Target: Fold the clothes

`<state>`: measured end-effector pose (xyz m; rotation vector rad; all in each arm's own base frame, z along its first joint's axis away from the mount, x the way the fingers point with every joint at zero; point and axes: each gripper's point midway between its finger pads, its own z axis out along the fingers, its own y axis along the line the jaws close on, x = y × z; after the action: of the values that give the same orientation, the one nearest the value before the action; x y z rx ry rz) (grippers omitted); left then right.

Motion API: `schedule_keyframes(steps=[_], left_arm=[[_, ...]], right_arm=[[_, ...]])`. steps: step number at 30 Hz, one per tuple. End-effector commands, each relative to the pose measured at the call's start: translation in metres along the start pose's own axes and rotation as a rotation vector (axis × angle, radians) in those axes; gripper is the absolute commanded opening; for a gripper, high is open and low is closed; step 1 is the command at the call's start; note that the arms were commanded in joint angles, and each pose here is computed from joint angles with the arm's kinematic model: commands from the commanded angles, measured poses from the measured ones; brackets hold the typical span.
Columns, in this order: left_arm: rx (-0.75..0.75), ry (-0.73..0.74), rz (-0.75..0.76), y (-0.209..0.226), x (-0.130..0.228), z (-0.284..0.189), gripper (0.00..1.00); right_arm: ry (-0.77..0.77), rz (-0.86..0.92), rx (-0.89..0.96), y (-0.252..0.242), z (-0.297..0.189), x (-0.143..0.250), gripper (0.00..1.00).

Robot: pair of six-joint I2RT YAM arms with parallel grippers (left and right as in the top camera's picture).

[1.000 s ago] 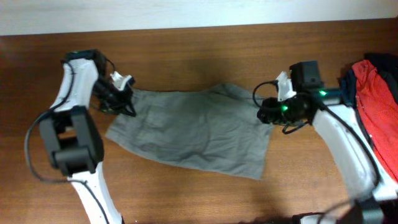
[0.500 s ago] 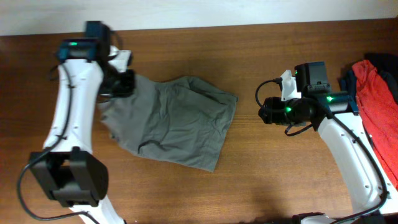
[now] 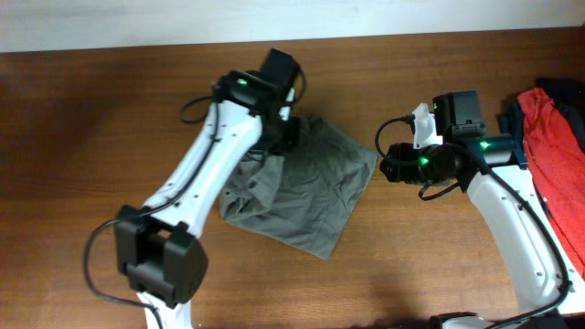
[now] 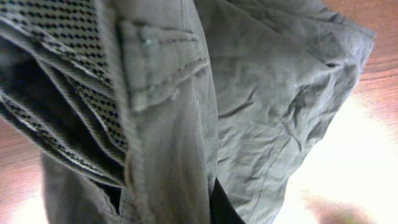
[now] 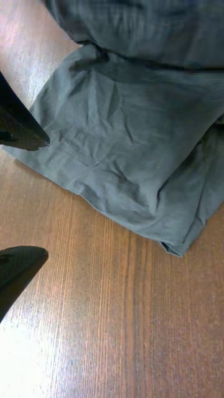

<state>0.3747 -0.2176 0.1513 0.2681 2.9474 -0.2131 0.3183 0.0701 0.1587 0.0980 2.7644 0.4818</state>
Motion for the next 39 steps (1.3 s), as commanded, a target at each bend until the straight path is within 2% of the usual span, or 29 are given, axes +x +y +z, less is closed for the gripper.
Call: schedule_keyframes(steps=[1,2,4,6,11,13,16,23,33,39], left_arm=[[-0.026,0.014,-0.018,-0.008,0.001,0.013,0.03],[-0.030,0.015,-0.019,-0.007,0.001,0.012,0.04],[-0.045,0.008,-0.027,-0.001,-0.001,0.012,0.03],[-0.047,0.008,-0.040,0.004,-0.003,0.011,0.01],[-0.018,-0.001,-0.038,0.006,-0.005,0.001,0.00],[-0.012,-0.011,-0.031,0.004,-0.006,-0.004,0.00],[-0.007,-0.025,-0.031,0.004,-0.007,-0.015,0.00],[0.065,-0.069,-0.023,-0.010,-0.015,-0.037,0.00],[0.200,-0.083,0.048,-0.056,-0.013,-0.041,0.01],[0.114,-0.135,0.108,-0.069,-0.013,-0.038,0.06]], right_arm=[[-0.002,0.005,0.007,0.001,-0.002,-0.001,0.55],[0.004,0.008,0.025,-0.003,0.001,0.000,0.51],[0.013,0.011,0.036,-0.009,0.018,-0.004,0.29],[0.015,0.011,0.028,-0.013,0.038,-0.010,0.21],[0.003,0.003,-0.041,-0.014,0.094,-0.035,0.13],[-0.005,-0.005,-0.119,-0.006,0.114,-0.043,0.12],[0.013,0.047,-0.116,-0.016,0.148,-0.045,0.11],[0.101,0.106,-0.091,-0.031,0.180,-0.025,0.08],[0.127,0.116,-0.054,-0.038,0.183,-0.017,0.08],[0.130,0.117,-0.053,-0.039,0.183,-0.017,0.08]])
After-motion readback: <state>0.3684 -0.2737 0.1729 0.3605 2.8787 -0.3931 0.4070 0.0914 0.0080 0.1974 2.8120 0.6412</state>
